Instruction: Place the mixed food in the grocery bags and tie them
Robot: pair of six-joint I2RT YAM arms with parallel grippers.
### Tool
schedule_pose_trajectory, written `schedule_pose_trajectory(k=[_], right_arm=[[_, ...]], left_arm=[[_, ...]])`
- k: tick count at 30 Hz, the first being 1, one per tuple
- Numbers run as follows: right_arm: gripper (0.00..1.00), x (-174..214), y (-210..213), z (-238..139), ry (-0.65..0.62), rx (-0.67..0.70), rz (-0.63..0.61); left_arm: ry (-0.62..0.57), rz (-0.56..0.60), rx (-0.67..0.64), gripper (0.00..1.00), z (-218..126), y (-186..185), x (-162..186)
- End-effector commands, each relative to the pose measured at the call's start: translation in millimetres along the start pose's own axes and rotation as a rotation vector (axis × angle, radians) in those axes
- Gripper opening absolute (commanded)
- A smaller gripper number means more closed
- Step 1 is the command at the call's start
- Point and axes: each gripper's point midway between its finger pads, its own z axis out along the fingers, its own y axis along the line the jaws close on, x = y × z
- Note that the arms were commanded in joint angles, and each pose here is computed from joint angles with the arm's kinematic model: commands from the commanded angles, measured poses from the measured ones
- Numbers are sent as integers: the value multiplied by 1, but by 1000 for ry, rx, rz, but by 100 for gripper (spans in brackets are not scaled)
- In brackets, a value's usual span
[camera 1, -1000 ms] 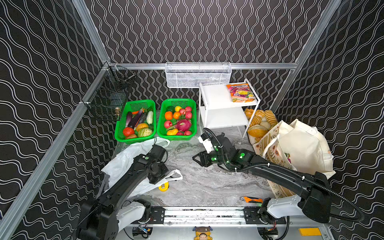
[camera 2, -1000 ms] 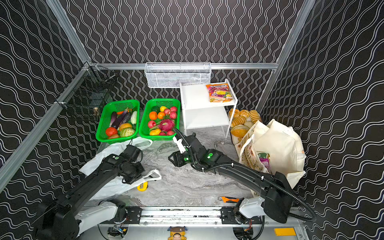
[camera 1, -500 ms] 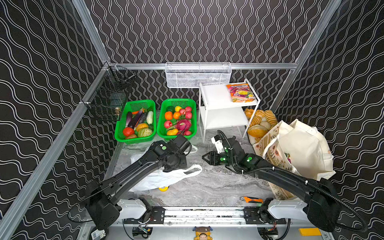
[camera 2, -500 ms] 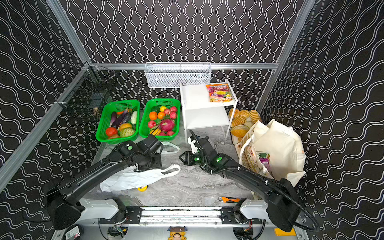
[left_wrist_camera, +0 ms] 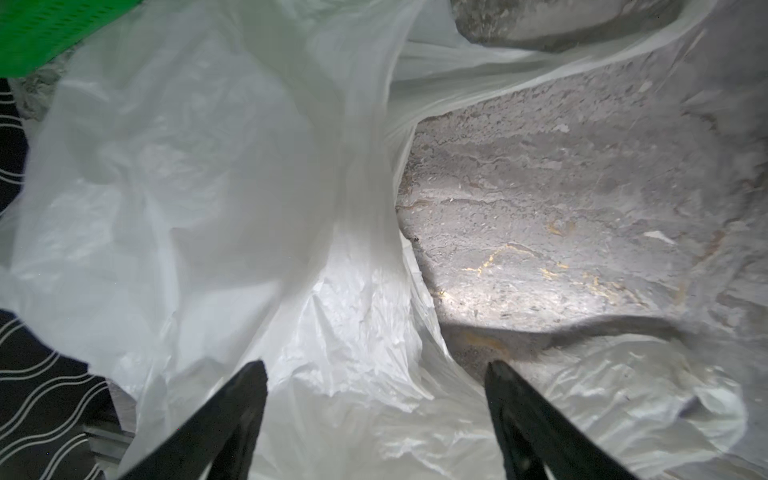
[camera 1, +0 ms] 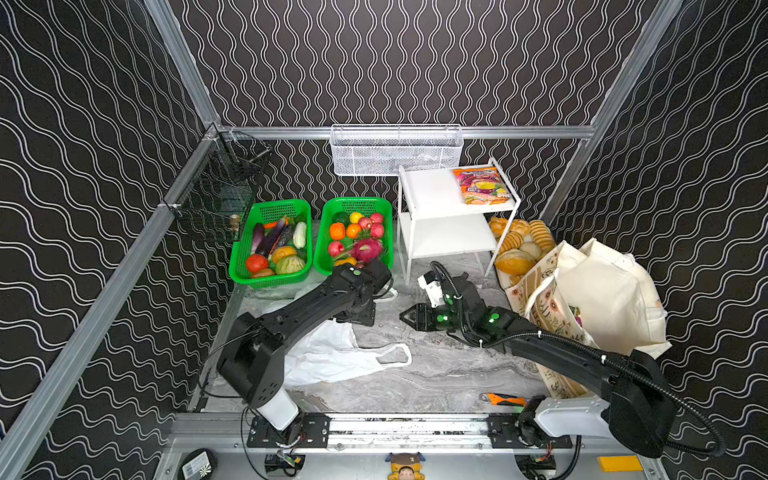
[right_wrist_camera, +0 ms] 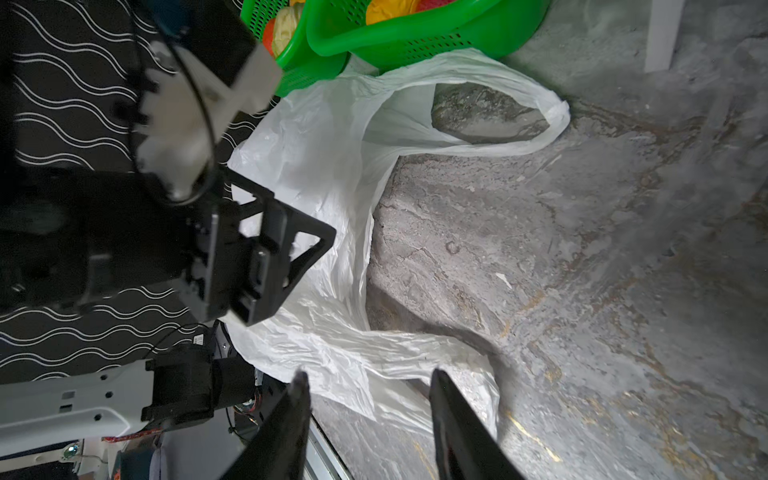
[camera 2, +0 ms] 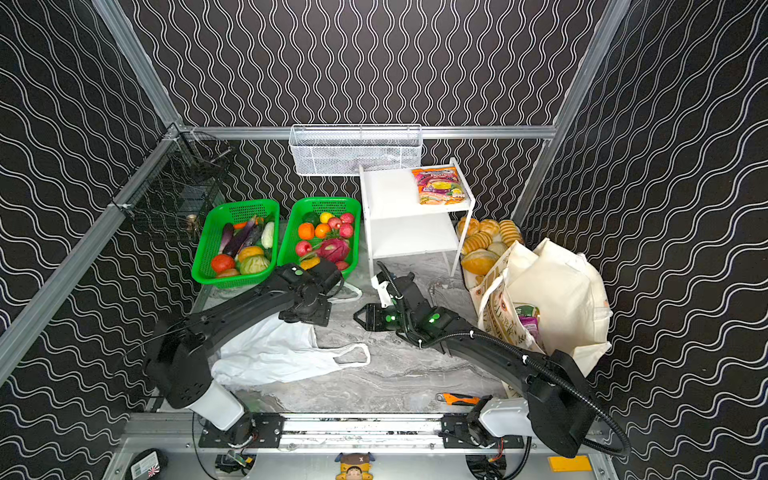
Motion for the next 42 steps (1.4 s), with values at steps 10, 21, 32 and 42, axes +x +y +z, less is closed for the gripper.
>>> schedule_pose_trajectory(k=[10, 21, 32, 42], right_arm=[[48, -1, -5, -2, -54, -7, 78], [49, -7, -17, -29, -201, 12, 130], [52, -20, 1, -79, -287, -244, 170], [59, -12, 75, -84, -289, -497, 110]], left_arm=[[96, 114, -195, 59, 63, 1, 5], [-49, 158, -63, 0, -18, -13, -1], [-334, 61, 507, 0, -154, -29, 1], [-346, 36, 726, 0, -185, -73, -23]])
